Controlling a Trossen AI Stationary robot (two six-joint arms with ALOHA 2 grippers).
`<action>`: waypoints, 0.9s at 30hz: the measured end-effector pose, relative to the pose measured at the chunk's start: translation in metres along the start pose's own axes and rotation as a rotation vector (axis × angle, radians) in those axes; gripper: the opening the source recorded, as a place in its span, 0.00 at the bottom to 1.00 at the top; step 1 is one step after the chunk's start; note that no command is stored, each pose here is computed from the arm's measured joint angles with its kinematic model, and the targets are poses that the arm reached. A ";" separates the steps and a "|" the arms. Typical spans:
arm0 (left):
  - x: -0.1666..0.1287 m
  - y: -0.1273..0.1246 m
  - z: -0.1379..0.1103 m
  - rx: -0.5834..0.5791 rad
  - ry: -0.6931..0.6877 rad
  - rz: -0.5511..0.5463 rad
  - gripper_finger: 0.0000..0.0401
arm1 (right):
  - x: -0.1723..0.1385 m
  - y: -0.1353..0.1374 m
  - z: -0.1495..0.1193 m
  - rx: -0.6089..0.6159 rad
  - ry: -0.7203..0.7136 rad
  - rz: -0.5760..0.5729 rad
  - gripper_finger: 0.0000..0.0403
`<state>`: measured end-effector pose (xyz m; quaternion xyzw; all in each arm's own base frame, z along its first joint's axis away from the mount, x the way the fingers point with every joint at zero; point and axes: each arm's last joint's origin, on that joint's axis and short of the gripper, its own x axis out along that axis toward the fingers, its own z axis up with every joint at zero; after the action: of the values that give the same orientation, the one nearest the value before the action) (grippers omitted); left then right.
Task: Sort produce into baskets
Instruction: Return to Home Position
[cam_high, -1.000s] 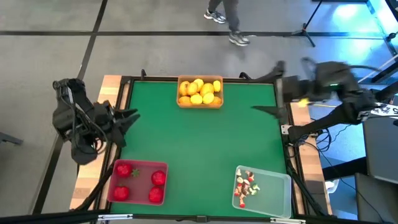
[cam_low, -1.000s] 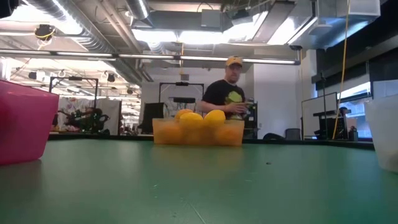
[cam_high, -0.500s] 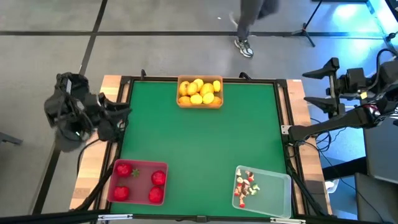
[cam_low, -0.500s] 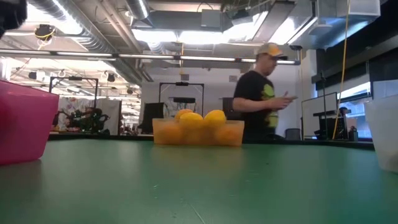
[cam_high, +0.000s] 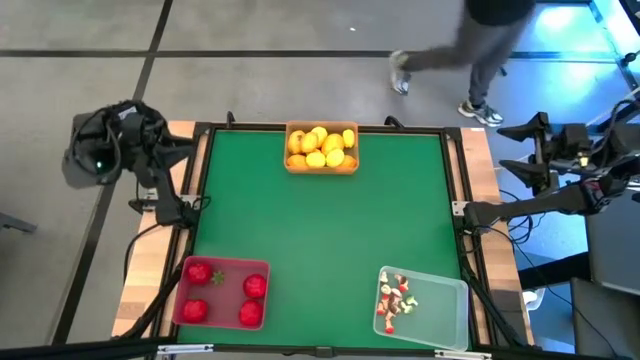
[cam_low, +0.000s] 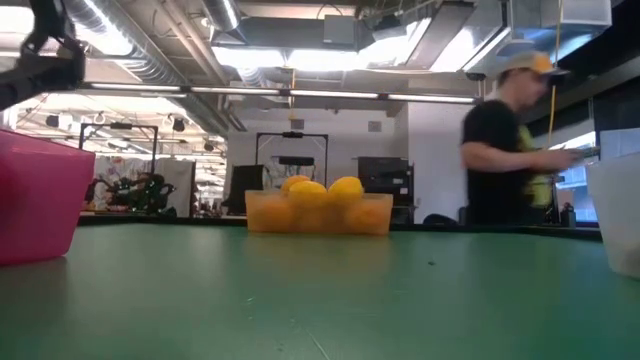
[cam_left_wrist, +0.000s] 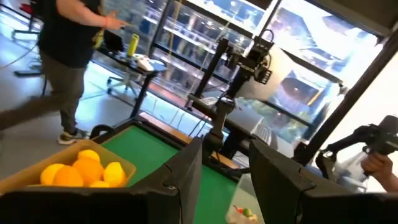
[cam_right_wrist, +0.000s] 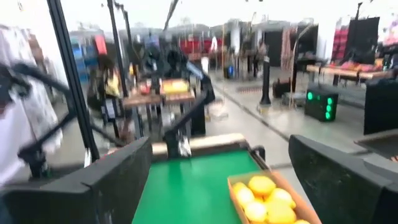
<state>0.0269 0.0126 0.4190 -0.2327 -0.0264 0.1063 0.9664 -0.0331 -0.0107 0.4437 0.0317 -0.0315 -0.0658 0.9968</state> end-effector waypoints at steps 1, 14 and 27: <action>0.000 0.005 0.002 0.002 0.004 -0.009 0.32 | -0.002 -0.001 -0.003 0.006 -0.022 0.001 0.93; 0.000 0.007 -0.013 -0.252 0.079 -0.073 0.32 | -0.006 -0.003 -0.020 0.014 -0.085 -0.002 0.93; -0.001 -0.014 -0.174 -0.433 0.011 -0.009 0.32 | -0.008 0.002 -0.016 -0.001 -0.129 0.169 0.93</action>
<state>0.0457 -0.0772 0.2708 -0.4355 -0.0444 0.0925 0.8943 -0.0396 -0.0067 0.4271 0.0243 -0.0979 0.0168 0.9948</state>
